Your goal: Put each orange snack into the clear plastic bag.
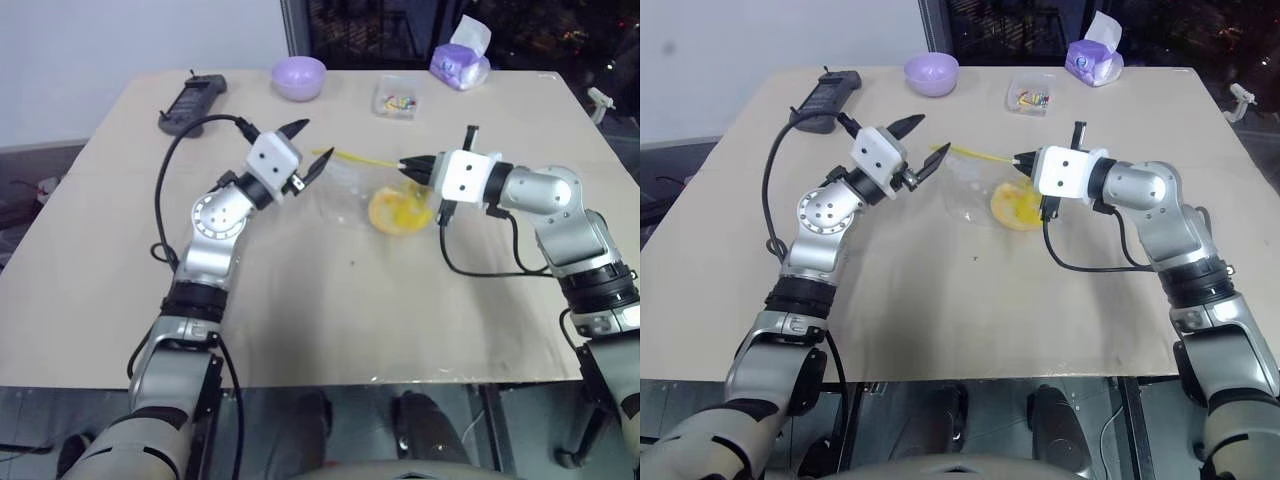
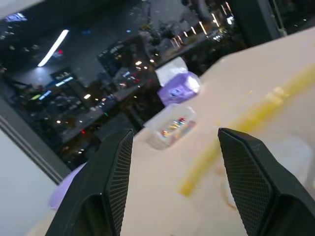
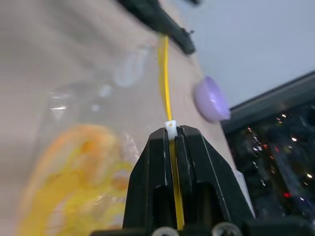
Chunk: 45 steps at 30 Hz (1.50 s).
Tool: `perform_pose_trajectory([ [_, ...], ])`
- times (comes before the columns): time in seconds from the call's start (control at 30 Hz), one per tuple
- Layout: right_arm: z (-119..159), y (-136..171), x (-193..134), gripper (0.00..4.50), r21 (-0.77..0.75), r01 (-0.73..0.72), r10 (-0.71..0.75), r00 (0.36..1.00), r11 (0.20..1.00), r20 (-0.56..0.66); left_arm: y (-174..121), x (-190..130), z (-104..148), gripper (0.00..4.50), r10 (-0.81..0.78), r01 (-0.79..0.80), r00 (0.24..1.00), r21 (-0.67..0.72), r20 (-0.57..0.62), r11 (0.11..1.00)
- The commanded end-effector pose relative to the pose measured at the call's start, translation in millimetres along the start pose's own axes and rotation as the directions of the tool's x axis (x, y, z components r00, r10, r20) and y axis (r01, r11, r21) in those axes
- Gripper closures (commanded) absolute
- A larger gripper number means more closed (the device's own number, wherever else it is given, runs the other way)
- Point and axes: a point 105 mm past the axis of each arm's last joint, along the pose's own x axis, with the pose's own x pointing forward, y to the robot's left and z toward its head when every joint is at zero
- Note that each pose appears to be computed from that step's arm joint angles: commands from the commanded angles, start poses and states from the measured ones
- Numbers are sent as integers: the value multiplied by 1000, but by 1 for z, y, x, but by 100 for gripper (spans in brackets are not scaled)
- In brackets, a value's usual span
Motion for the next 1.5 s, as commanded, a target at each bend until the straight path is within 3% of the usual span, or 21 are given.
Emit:
perform_pose_trajectory([
  [0.03,17,-4,-3,450,-39,4,-2,998,999,57,14,3,15,157,25,-26,999,11,47,1000],
  [0.23,16,-5,-5,450,-42,15,-14,999,999,42,-6,-1,12,157,-117,119,992,-47,44,992],
  [0.5,6,-13,-9,450,-67,58,-58,998,996,-8,-10,-13,25,157,-218,225,972,-72,91,972],
  [0.7,5,-14,-8,450,-90,57,-59,998,994,-16,-24,-26,15,157,-334,334,943,-41,15,942],
  [0.9,11,-10,-7,450,-98,44,-43,999,994,10,-10,-26,0,157,-313,320,944,62,-102,945],
  [1.5,23,0,-6,450,-133,8,-1,999,991,55,-3,-17,0,157,-296,302,951,75,-88,950],
])
